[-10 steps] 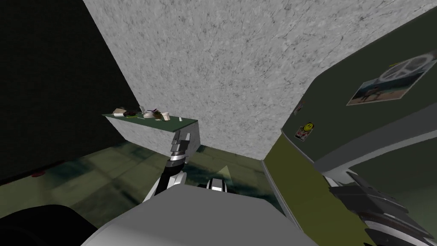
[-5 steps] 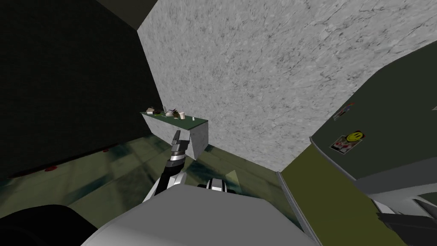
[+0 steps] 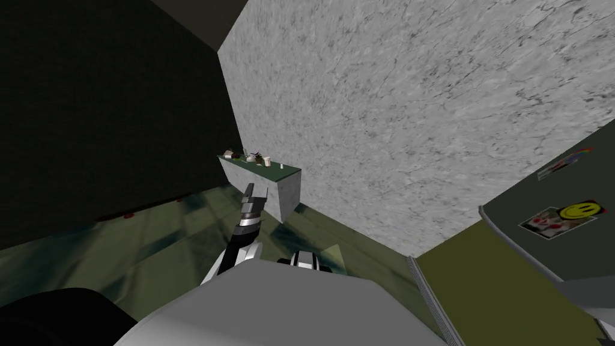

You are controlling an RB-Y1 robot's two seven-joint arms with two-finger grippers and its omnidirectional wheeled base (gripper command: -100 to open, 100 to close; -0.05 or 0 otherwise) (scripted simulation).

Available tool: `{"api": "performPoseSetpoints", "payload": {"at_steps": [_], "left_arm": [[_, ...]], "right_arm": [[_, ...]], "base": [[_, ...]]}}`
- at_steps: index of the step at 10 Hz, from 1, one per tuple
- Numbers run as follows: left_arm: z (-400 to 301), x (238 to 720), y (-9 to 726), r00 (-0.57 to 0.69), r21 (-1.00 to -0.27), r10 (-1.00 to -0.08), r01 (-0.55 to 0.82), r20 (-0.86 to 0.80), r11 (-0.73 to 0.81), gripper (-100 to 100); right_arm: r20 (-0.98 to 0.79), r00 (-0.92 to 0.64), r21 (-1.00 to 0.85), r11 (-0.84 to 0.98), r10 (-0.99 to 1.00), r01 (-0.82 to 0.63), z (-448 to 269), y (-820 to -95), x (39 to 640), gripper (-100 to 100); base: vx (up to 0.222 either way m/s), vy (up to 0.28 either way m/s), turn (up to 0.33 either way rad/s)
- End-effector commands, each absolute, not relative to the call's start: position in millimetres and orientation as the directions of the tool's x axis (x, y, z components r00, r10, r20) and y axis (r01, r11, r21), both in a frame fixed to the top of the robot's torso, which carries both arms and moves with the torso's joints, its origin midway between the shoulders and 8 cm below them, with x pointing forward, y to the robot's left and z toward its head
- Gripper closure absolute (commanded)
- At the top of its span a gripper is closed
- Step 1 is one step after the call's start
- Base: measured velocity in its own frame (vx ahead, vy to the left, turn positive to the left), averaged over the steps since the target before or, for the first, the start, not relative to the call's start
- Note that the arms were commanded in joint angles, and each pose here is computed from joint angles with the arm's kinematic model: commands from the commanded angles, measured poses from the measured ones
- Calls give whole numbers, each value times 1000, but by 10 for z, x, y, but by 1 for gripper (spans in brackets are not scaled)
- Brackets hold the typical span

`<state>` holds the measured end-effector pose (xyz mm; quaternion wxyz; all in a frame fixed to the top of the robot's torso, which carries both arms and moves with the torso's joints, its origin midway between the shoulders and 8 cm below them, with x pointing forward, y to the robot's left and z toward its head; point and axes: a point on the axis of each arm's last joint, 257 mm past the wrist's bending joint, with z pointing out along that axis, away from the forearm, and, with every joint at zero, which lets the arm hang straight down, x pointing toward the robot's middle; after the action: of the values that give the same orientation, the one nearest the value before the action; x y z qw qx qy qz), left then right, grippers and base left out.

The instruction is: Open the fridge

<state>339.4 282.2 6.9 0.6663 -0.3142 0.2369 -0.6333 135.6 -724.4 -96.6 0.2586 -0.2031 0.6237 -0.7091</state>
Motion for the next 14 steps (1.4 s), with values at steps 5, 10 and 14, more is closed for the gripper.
{"api": "performPoseSetpoints", "payload": {"at_steps": [5,10,14], "left_arm": [[69,3395,2821,85,-719,-993,695,83,0,0],[69,3395,2822,85,-719,-993,695,82,0,0],[69,3395,2821,85,-719,-993,695,82,0,0]], "right_arm": [[-24,-908,-986,-139,-419,90,-853,-7872,592,100],[-25,-944,-985,-153,-330,80,-814,-8102,225,100],[-37,-978,-980,-184,-203,75,-718,-8309,-243,100]], "base": [[40,106,241],[49,78,180],[46,71,165]]}}
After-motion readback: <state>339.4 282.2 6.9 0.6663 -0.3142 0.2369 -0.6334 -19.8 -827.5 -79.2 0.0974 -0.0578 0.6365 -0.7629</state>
